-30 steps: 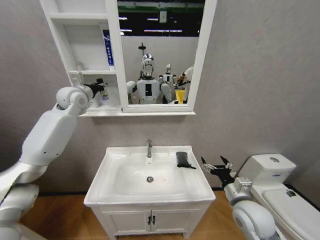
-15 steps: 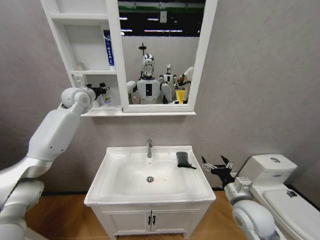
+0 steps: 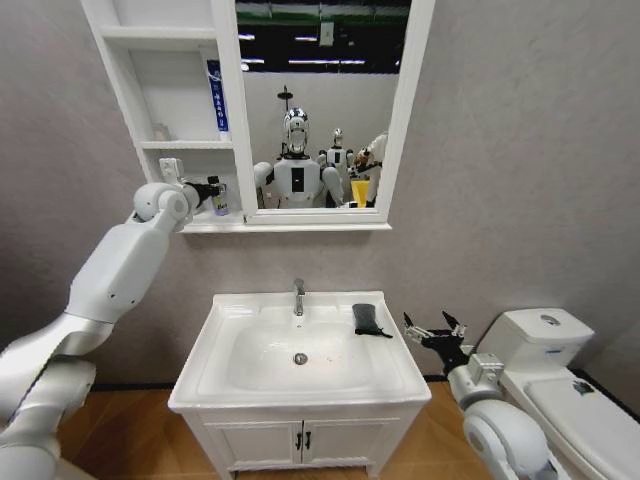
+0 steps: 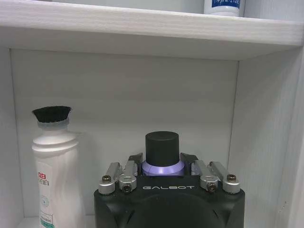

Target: Move facial cleanser and shampoo from washbasin to cabinet, then wipe washbasin with towel.

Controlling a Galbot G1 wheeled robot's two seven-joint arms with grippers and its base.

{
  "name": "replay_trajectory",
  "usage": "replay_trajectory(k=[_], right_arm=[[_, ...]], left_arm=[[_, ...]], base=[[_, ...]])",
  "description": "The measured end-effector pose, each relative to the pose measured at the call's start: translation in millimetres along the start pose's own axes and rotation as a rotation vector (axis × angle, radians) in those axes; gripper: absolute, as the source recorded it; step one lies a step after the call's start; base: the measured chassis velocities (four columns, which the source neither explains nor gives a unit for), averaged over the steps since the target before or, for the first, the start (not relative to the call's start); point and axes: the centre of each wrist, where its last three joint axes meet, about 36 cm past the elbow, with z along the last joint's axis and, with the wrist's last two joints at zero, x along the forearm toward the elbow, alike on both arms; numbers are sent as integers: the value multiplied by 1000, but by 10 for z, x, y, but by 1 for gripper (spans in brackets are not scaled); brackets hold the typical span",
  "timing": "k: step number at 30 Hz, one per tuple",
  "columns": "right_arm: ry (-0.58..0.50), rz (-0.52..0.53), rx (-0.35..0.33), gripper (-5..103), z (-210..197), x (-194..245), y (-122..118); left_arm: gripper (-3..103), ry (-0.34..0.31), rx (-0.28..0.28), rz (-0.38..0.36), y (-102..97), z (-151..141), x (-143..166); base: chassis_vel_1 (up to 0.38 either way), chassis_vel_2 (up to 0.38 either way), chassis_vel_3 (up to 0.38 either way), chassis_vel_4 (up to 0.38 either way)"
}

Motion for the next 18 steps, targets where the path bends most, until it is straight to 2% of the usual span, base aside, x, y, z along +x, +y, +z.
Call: replay_trajectory(k=[1, 3, 4, 6, 9, 11, 14, 18], right_arm=[[0, 0, 0, 100, 2, 0, 0], [1, 0, -1, 100, 6, 2, 3], [1, 0, -1, 100, 6, 2, 3], [1, 0, -1, 100, 7, 3, 5], [1, -1, 1, 100, 6, 3, 4], [-1, -3, 3, 100, 0, 5, 3], [-1, -3, 4, 100, -2, 6, 2], [-3, -2, 4, 100, -2, 20, -1]], left_arm=[[40, -1, 2, -2, -3, -1, -5], [50, -5, 3, -5, -6, -5, -7], [50, -5, 3, -5, -6, -5, -7], [61, -9, 1, -7, -4, -5, -6], [67, -12, 0, -4, -1, 2, -7], [77, -14, -2, -2, 0, 9, -8], [83, -15, -3, -1, -2, 9, -7], [99, -30, -5, 10, -20, 3, 17]], base=[[0, 0, 0, 0], [0, 0, 0, 0], [0, 0, 0, 0], [0, 0, 0, 0], [0, 0, 0, 0], [0, 0, 0, 0], [0, 0, 0, 0], [0, 0, 0, 0]])
